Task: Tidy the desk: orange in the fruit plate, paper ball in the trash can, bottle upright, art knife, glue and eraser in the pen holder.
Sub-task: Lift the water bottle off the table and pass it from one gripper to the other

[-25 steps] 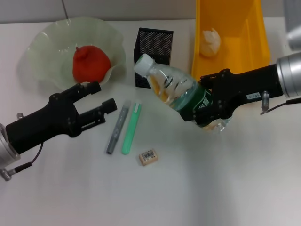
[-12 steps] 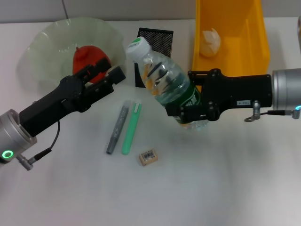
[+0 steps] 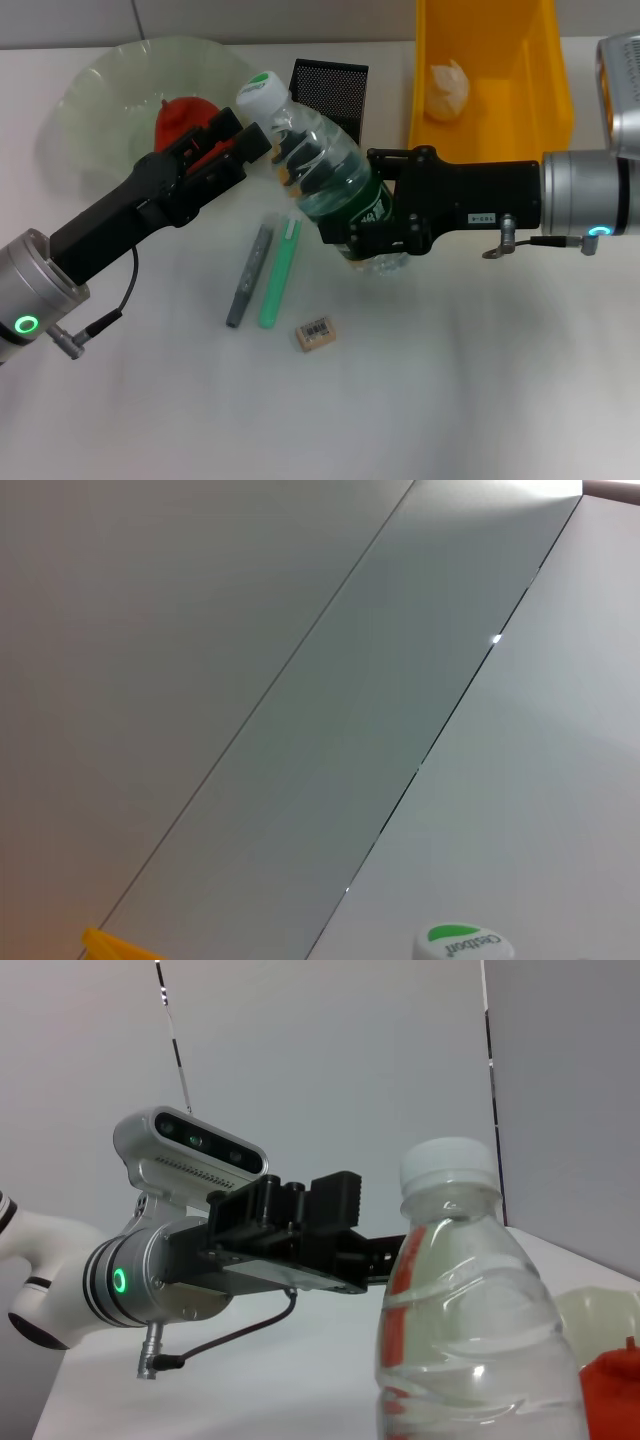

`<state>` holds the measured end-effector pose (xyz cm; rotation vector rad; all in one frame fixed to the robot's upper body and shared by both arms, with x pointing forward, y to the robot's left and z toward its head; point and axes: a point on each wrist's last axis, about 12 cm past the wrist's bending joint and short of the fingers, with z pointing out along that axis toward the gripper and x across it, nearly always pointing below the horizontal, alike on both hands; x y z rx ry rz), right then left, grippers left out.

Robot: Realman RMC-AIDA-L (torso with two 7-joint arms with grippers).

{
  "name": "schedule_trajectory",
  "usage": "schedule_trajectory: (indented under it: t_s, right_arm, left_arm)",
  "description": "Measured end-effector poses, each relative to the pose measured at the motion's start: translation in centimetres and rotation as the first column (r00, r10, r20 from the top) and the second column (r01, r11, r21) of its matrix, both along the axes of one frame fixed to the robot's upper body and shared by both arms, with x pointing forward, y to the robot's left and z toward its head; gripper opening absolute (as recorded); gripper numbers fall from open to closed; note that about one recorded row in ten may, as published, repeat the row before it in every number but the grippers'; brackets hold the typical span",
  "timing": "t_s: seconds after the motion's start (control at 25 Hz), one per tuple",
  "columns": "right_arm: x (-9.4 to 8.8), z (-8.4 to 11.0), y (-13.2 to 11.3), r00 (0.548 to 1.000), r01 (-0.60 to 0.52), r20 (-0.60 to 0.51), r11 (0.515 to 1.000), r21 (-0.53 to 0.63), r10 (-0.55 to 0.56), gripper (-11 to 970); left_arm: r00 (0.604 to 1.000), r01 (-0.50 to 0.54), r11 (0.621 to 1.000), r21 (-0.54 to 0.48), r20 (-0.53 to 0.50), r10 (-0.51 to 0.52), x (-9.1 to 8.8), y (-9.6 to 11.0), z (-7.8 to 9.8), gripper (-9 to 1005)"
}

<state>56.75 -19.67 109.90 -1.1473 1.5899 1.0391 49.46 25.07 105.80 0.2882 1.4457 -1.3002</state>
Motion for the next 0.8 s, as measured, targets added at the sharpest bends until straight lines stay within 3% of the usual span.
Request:
schedule_trajectory:
  t_s: [0.8]
  right_arm:
    - [-0.2, -0.7, 1.9, 0.998, -0.031, -0.061, 0.999, 0.039, 0.033, 761]
  left_arm:
    - [0.999, 0.002, 1.0, -0.002, 0.037, -0.002, 0.0, -0.6, 0.1, 801]
